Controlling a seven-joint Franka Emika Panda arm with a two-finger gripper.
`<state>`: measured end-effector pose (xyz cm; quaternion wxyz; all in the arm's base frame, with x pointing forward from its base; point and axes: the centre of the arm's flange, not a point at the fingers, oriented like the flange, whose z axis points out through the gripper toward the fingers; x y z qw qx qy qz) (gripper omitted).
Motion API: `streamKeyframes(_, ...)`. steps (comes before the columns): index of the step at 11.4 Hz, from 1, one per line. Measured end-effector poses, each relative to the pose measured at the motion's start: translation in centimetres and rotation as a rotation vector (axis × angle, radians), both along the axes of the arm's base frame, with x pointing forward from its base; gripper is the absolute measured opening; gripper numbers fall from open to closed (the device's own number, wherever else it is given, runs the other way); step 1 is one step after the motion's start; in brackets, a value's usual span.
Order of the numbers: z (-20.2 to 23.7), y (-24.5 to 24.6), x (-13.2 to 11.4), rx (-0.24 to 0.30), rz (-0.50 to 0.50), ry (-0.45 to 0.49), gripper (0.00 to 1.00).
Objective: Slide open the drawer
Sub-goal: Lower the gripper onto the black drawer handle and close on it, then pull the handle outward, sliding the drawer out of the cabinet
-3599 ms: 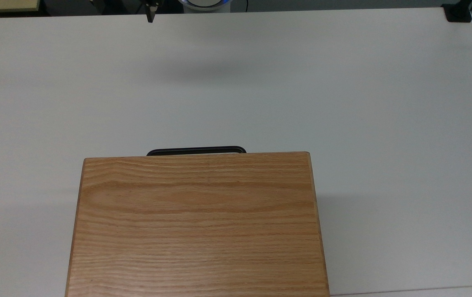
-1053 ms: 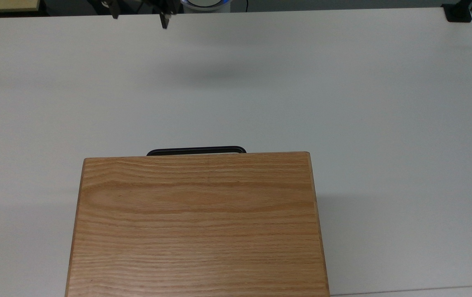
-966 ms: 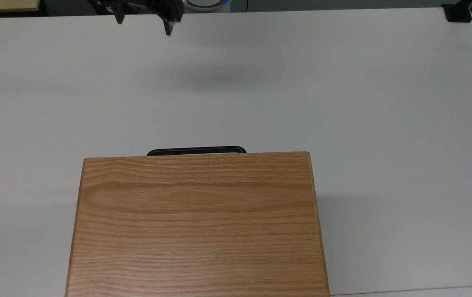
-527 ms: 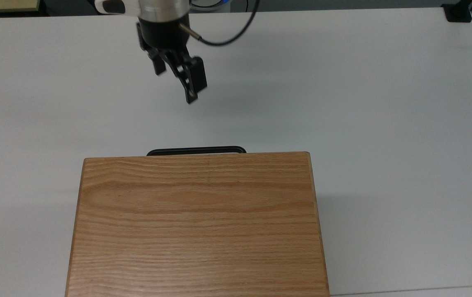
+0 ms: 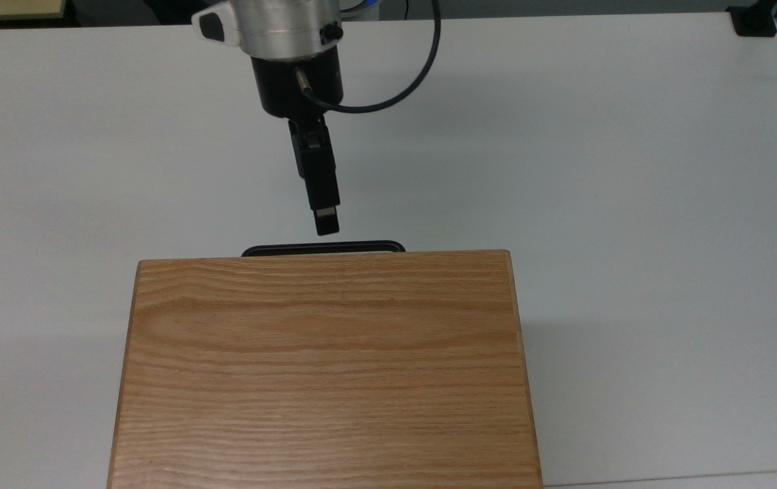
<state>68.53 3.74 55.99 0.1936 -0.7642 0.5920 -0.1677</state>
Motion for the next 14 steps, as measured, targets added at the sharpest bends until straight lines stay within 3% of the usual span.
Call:
streamKeyframes(1,-0.6,0.8,0.4,0.006,-0.003,-0.01,0.94)
streamKeyframes(2,-1.1,1.4,0.9,0.008,-0.005,-0.028,0.83)
streamKeyframes(3,-1.5,1.6,1.5,0.012,-0.014,-0.054,0.78)
streamKeyframes(4,-1.6,1.6,1.9,0.016,-0.025,-0.069,0.65)
streamKeyframes(5,-1.6,1.5,2.0,0.02,-0.034,-0.074,0.63)
streamKeyframes(6,-1.5,1.5,2.0,0.022,-0.039,-0.079,0.55)
streamKeyframes(8,-1.3,1.0,2.1,0.02,-0.046,-0.085,0.19)
streamKeyframes(14,-1.3,0.9,2.1,0.02,-0.046,-0.085,0.15)
